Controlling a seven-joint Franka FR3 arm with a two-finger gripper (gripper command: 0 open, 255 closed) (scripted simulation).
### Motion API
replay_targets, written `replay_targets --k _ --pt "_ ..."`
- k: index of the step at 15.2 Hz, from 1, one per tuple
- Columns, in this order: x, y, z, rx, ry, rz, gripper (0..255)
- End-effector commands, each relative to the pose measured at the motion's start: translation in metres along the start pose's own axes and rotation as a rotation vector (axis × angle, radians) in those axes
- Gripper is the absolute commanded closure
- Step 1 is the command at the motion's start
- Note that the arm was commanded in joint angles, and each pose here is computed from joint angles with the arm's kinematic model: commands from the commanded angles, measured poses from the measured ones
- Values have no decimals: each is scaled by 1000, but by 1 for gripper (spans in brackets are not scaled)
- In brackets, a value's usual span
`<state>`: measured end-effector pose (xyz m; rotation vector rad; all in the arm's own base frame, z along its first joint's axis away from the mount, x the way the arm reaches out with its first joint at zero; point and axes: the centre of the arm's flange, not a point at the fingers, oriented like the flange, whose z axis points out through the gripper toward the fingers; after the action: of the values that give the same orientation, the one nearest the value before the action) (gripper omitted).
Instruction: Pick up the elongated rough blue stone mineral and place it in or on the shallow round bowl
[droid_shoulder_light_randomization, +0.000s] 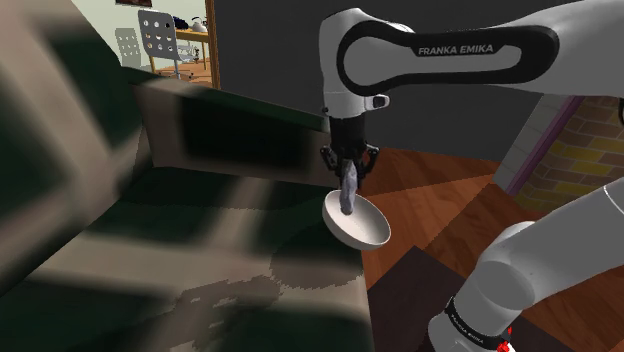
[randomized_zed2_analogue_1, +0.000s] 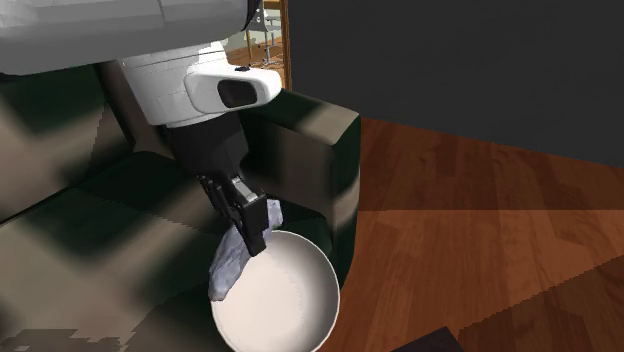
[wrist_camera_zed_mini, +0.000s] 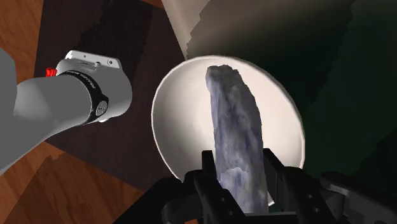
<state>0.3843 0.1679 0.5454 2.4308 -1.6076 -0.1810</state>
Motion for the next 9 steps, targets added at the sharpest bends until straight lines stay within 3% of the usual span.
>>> replay_targets --k 1,9 --pt "-8 7 8 0 -1 1 255" --pt "-9 -3 49 0 -1 1 255"
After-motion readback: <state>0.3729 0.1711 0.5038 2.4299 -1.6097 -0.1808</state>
